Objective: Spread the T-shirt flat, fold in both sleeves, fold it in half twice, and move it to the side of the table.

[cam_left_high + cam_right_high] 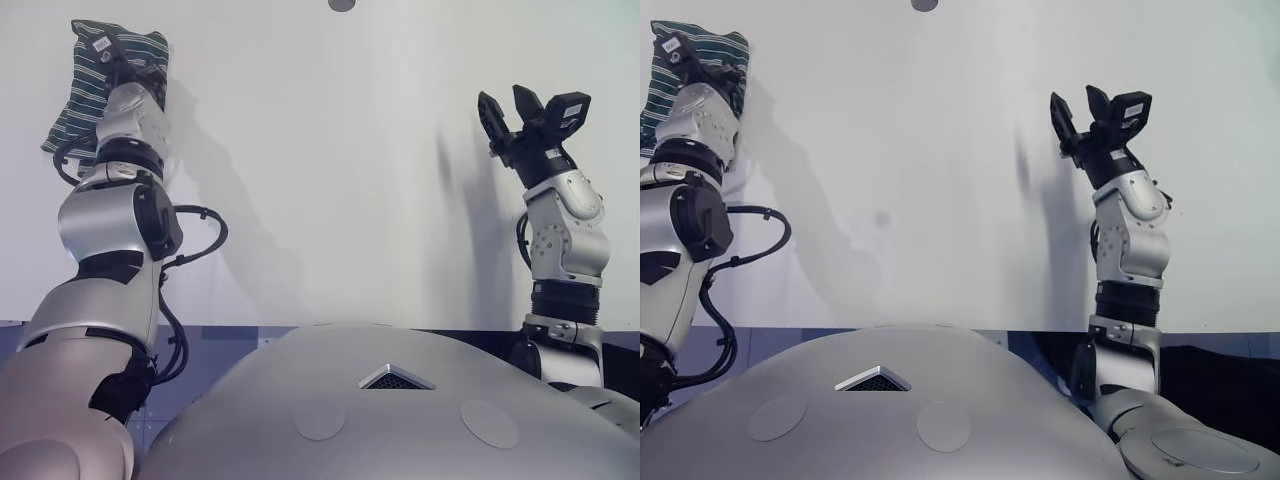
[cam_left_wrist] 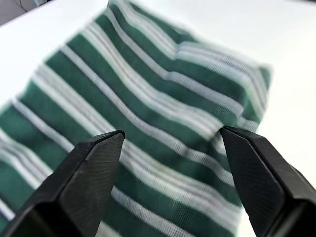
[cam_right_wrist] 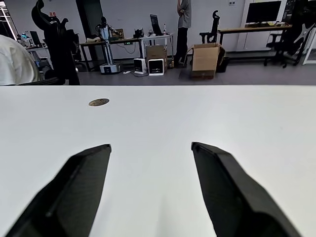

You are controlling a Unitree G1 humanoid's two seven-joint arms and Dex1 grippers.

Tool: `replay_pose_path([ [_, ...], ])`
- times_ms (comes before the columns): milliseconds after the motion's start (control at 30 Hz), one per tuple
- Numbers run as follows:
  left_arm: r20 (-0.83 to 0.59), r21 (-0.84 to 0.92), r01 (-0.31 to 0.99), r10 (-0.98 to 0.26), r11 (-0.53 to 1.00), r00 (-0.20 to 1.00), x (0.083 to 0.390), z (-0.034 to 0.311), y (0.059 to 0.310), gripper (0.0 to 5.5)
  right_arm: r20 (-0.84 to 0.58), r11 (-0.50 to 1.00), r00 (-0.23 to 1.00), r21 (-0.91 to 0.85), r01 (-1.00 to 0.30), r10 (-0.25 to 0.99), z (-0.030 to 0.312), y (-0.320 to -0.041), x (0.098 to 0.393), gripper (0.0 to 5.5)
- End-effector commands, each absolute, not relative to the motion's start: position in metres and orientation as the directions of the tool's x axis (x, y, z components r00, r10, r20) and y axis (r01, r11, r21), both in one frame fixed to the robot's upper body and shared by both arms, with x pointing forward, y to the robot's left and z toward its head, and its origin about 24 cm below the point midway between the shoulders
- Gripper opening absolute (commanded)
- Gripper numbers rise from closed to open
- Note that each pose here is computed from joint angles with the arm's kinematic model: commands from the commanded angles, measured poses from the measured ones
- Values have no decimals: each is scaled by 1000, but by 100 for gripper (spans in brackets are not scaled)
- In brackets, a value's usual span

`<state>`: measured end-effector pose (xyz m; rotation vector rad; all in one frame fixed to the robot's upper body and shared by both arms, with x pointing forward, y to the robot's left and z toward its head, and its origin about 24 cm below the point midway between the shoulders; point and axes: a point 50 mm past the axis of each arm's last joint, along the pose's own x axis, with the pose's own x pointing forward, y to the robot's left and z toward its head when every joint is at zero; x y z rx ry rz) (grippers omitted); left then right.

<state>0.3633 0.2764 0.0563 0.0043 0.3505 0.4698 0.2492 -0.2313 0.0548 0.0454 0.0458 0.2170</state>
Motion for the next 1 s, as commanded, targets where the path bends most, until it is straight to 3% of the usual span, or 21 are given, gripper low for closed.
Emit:
replay_pose_path([
  [33,392,128,-339,266,932,881,395,185,224,358,281,997,959,-73,-10,30,107,-215,271,307],
  [100,579,140,-233,112,962,808,375,199,198,358,314,996,949,-70,56,-32,108,-193,284,307],
  [200,420,122,27,-76,992,904,340,135,164,358,249,989,968,-133,70,-35,86,-172,294,307],
  [267,297,69,10,-30,998,954,321,103,163,358,214,981,976,-182,67,-27,74,-176,292,307],
  [333,230,79,-17,-2,997,973,311,92,159,358,198,974,980,-218,60,-16,69,-185,291,307],
  [700,336,-2,-38,36,999,941,312,119,132,358,216,979,975,-203,-11,56,77,-179,311,307],
  [1000,221,133,-83,52,988,974,306,115,135,358,225,983,968,-171,-73,111,88,-166,316,307],
])
